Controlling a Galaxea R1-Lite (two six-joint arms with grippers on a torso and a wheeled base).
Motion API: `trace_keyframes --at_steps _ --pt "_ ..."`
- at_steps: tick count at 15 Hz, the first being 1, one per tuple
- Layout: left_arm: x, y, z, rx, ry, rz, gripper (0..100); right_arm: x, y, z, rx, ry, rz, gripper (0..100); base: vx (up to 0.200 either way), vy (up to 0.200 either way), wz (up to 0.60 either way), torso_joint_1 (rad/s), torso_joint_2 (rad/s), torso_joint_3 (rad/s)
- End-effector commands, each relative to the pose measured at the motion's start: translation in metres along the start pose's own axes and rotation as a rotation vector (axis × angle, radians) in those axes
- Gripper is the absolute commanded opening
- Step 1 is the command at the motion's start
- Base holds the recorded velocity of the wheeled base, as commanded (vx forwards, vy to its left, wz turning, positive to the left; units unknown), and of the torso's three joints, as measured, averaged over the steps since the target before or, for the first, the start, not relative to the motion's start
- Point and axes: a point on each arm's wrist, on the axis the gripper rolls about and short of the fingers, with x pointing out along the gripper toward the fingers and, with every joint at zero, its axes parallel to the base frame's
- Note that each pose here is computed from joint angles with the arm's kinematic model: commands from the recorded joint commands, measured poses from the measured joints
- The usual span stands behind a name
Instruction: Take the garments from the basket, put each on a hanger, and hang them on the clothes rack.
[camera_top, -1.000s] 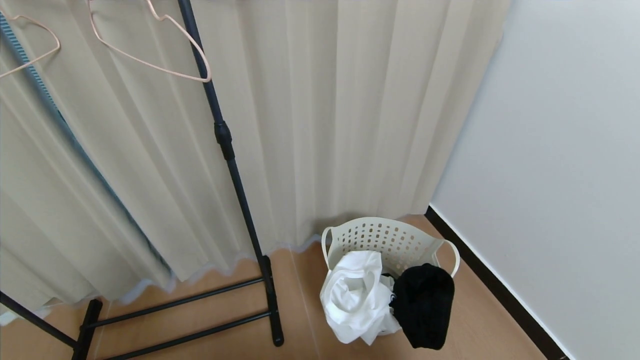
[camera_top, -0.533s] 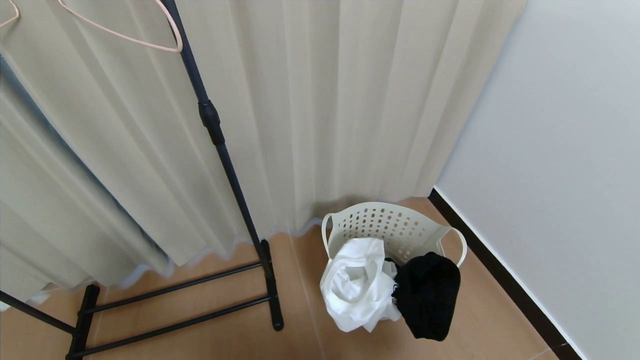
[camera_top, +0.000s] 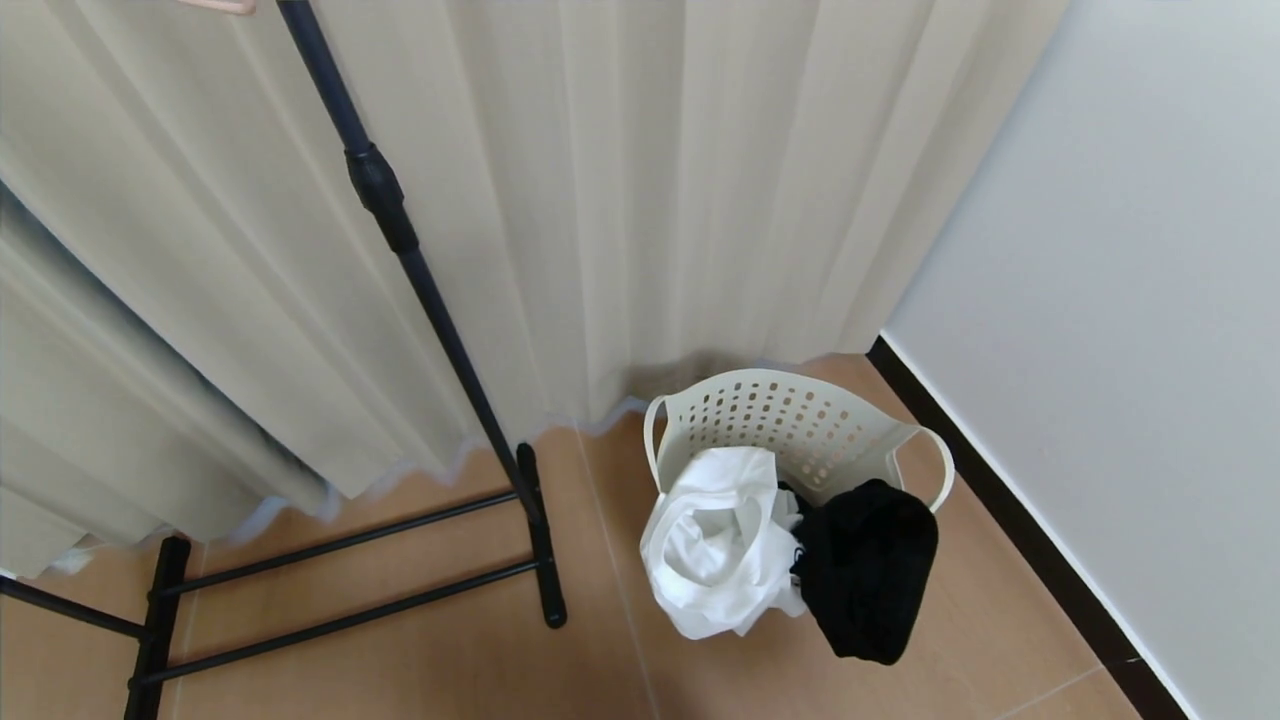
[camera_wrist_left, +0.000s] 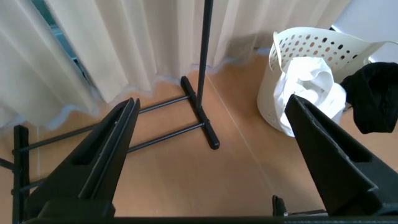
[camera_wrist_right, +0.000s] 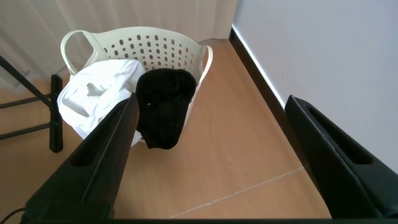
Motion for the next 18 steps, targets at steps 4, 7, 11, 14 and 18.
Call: trace_keyframes --at_steps 4,7,11,14,18 --pt "0.0001 0.0000 0.0001 -0.001 0.000 0.001 100 0.0001 0.0000 0.0001 0.000 0.001 0.000 100 0.000 0.000 0.00 0.002 0.00 -0.204" --pt "0.0001 -0.0001 -0.0001 0.001 0.002 -0.004 100 0.0001 0.0000 0.0001 0.000 0.001 0.000 100 0.000 0.000 0.00 0.006 0.01 -0.201" --pt "0.0001 -0.0001 0.0001 0.001 0.000 -0.004 100 0.0001 0.0000 0.0001 -0.010 0.001 0.000 100 0.000 0.000 0.00 0.000 0.00 -0.196" --pt "0.0001 -0.0001 0.0001 0.001 0.000 -0.004 100 0.0001 0.0000 0.0001 -0.007 0.001 0.002 100 0.000 0.000 0.00 -0.001 0.00 -0.198" --pt "0.0001 0.0000 0.0001 0.001 0.000 -0.002 100 -0.0003 0.0000 0.0001 -0.019 0.009 0.003 100 0.000 0.000 0.00 0.006 0.00 -0.183"
